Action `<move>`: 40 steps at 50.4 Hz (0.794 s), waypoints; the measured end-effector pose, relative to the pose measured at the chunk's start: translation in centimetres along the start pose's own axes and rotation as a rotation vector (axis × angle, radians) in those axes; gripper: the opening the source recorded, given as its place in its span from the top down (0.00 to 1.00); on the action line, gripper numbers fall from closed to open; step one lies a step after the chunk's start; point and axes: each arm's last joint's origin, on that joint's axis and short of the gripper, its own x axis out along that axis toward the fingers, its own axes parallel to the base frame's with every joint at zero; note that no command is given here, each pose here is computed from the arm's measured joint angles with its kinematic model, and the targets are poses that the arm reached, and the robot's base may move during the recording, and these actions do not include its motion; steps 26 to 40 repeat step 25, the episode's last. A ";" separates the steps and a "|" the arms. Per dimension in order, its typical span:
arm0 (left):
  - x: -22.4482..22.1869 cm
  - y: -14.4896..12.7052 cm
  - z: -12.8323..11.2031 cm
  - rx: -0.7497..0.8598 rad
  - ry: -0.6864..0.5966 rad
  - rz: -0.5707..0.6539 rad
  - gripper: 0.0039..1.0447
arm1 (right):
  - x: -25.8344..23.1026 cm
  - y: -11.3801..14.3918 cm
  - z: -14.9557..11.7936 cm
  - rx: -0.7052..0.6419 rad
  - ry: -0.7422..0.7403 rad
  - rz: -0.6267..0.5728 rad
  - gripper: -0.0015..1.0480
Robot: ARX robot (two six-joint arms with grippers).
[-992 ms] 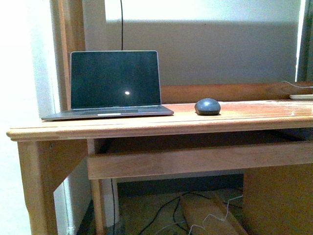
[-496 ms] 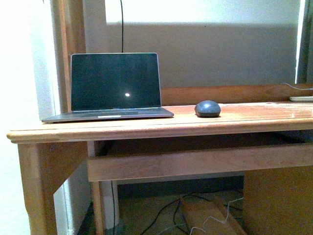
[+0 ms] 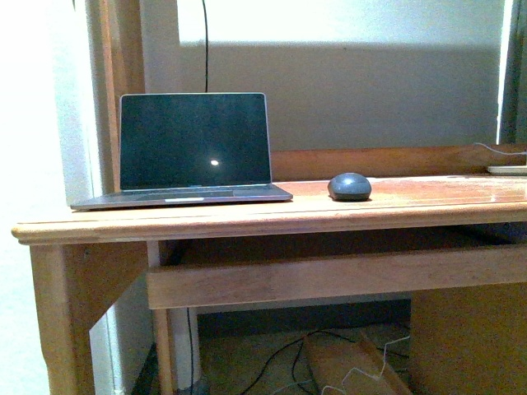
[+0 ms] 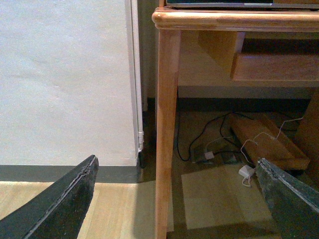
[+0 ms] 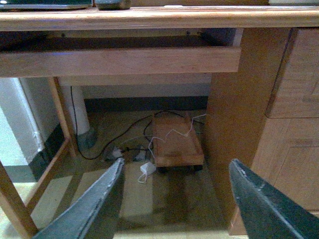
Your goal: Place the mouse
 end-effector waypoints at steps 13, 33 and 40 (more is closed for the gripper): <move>0.0 0.0 0.0 0.000 0.000 0.000 0.07 | 0.0 0.0 0.0 0.000 0.000 0.000 0.07; 0.0 0.0 0.0 0.000 0.000 0.000 0.07 | 0.0 0.0 0.0 0.000 0.000 0.000 0.07; 0.0 0.0 0.0 0.000 0.000 0.000 0.07 | 0.0 0.0 0.0 0.000 0.000 0.000 0.07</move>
